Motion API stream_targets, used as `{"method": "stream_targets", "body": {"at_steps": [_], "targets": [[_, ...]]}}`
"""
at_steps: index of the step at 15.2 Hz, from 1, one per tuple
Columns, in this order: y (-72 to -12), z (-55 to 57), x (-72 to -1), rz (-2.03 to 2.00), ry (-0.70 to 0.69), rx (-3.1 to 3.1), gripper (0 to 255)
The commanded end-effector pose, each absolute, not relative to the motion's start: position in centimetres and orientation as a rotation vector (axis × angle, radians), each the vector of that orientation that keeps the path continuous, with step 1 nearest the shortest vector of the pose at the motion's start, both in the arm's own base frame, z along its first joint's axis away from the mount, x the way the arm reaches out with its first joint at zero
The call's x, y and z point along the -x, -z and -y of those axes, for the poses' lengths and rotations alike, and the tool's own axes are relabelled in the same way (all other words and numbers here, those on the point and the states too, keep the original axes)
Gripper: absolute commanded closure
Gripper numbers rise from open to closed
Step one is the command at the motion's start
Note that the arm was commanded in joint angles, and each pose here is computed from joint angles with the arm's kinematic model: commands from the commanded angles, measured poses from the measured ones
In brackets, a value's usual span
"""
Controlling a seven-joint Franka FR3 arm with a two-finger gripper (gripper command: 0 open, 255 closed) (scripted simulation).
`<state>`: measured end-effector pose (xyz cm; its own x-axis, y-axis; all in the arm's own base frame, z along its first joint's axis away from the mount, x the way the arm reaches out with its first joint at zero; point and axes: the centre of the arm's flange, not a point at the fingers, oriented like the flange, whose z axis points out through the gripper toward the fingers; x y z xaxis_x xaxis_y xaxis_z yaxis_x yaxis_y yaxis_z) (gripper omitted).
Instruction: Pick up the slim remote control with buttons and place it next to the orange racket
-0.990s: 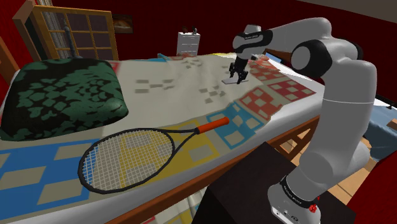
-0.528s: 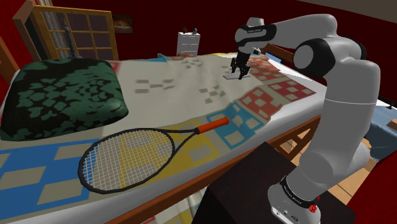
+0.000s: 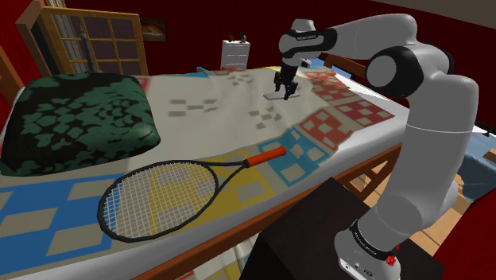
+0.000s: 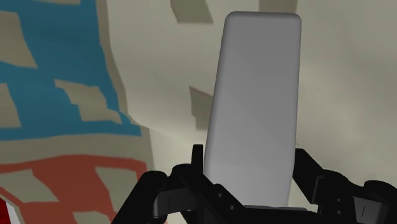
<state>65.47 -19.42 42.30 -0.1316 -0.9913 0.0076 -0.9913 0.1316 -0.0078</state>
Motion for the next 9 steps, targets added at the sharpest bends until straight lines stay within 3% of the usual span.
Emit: {"method": "stream_targets", "body": {"at_steps": [1,9], "targets": [[-42.4,16.8,-66.1,2.364,-0.017,-2.068,255],[-42.5,6.6,-68.8,2.364,-0.017,-2.068,255]]}}
